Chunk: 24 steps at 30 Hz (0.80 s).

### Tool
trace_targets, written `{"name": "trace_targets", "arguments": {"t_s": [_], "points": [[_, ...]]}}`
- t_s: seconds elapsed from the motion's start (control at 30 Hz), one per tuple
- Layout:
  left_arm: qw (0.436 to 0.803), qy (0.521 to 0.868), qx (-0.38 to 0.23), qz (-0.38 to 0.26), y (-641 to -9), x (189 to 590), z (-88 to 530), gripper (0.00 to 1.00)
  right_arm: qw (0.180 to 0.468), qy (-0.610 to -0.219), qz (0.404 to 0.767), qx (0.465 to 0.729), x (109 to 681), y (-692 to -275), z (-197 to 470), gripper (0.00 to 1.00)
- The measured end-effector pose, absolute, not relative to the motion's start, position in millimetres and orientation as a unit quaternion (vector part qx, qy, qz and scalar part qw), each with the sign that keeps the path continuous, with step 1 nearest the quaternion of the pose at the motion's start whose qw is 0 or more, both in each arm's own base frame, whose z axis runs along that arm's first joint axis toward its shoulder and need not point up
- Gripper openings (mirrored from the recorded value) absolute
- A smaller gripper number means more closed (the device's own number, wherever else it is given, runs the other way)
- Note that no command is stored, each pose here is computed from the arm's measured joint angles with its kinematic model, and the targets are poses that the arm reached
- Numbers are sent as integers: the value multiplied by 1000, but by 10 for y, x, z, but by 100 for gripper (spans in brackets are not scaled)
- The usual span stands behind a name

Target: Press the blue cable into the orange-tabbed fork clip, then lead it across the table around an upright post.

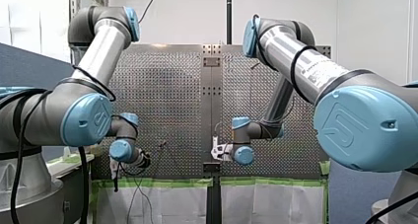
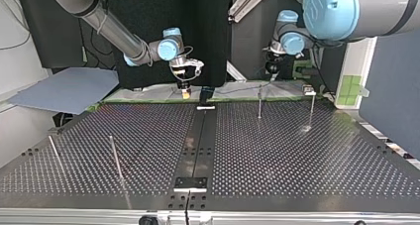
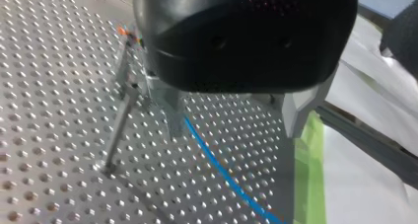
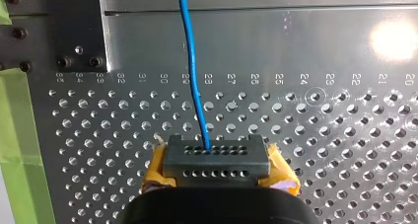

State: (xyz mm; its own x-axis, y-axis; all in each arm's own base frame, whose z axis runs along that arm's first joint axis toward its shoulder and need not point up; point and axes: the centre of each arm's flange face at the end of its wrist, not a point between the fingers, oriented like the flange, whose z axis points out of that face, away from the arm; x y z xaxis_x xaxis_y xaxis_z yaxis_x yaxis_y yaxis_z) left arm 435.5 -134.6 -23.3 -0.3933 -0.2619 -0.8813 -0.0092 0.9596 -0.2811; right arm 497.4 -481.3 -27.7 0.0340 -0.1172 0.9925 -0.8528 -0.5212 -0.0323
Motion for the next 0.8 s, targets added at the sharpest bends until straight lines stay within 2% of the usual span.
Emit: {"name": "trace_targets", "arguments": {"t_s": [0.33, 0.53, 0.8], "points": [[566, 804, -98, -153, -1399, 4122, 54, 100, 313, -376, 583, 649, 4968, -4805, -287, 0], [567, 806, -80, -149, -1453, 3932, 198, 100, 312, -377, 582, 649, 4967, -4803, -290, 0], [594, 788, -51, -151, -1559, 3946, 486, 100, 310, -380, 580, 651, 4957, -4801, -297, 0]]}}
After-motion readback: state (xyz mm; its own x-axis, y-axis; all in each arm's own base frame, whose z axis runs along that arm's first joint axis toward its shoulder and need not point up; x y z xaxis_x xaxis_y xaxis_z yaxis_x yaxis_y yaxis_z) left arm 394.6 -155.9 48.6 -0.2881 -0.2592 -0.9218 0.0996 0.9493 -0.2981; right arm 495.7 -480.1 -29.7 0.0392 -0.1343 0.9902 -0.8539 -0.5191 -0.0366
